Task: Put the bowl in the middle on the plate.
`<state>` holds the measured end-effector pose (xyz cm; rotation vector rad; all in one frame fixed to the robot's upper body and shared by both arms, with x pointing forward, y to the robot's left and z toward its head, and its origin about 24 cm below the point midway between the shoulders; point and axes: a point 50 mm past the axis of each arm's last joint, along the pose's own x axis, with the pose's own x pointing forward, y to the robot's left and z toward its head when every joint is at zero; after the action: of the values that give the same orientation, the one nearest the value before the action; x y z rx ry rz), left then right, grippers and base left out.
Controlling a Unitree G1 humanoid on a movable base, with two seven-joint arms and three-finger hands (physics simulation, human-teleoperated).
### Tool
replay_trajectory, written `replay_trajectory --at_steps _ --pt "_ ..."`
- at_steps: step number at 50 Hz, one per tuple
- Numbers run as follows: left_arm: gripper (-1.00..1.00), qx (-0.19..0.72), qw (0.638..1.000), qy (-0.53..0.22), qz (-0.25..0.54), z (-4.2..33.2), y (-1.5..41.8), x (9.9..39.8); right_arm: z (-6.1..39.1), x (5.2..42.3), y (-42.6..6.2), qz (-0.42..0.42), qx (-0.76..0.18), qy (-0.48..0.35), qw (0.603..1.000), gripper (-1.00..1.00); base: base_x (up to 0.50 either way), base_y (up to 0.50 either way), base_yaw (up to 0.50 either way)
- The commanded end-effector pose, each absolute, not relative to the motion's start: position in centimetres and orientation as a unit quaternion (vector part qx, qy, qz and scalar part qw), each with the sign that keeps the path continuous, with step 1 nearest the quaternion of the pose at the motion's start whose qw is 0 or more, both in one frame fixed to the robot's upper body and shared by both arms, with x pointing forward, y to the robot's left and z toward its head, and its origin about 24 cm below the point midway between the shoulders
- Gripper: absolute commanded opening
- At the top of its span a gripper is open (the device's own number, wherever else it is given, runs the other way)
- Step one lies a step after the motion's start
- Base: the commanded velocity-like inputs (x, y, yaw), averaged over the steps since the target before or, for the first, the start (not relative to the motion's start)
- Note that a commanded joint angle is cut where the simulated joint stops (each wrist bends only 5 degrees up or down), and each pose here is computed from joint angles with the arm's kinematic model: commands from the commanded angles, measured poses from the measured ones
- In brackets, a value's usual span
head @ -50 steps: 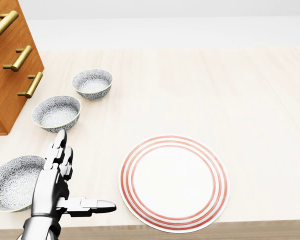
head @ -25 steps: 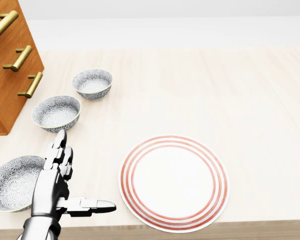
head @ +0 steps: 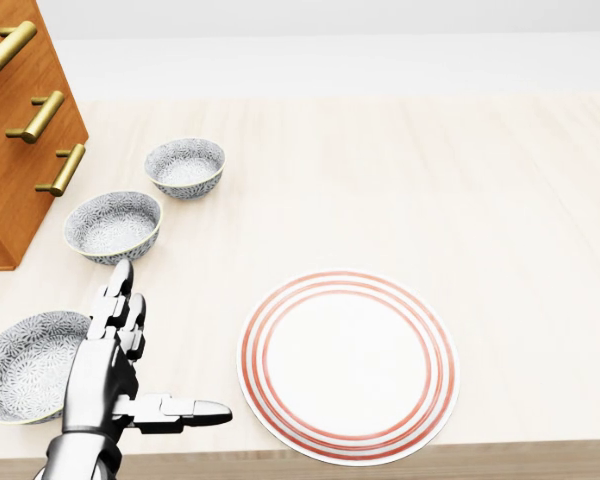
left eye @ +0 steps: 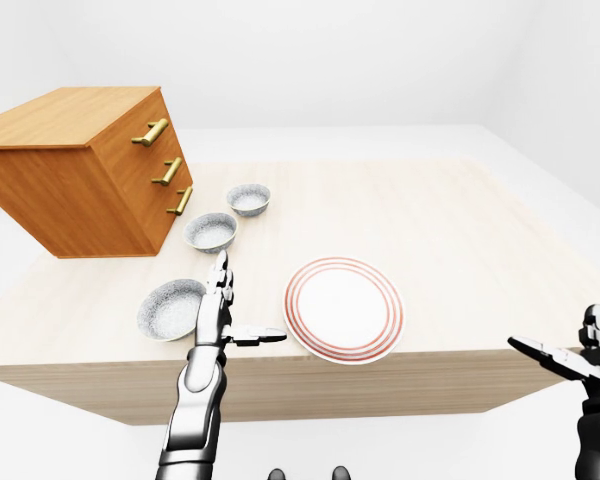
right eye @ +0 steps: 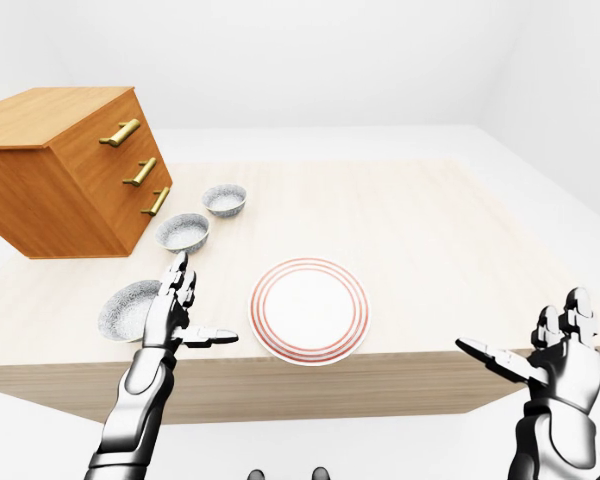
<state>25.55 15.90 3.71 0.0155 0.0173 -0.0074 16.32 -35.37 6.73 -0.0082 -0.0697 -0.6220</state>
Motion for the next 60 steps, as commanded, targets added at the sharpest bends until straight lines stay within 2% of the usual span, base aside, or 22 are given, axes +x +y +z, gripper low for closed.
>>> replay_trajectory --at_steps 1,40,60 --pt "1.0 0.008 1.0 0.009 -0.004 3.6 15.9 25.5 5.3 16.1 -36.0 -0.313 -0.054 -0.008 0.948 1.0 0.0 0.0 0.0" --pt "1.0 0.009 1.0 0.008 -0.009 4.0 15.7 25.2 3.8 16.1 -36.4 -0.32 -0.066 0.037 0.945 1.0 0.21 0.02 0.0" --pt "1.0 0.01 1.0 0.008 -0.008 4.1 15.7 25.3 3.2 16.2 -36.6 -0.322 -0.071 0.053 0.943 1.0 0.11 0.12 0.0"
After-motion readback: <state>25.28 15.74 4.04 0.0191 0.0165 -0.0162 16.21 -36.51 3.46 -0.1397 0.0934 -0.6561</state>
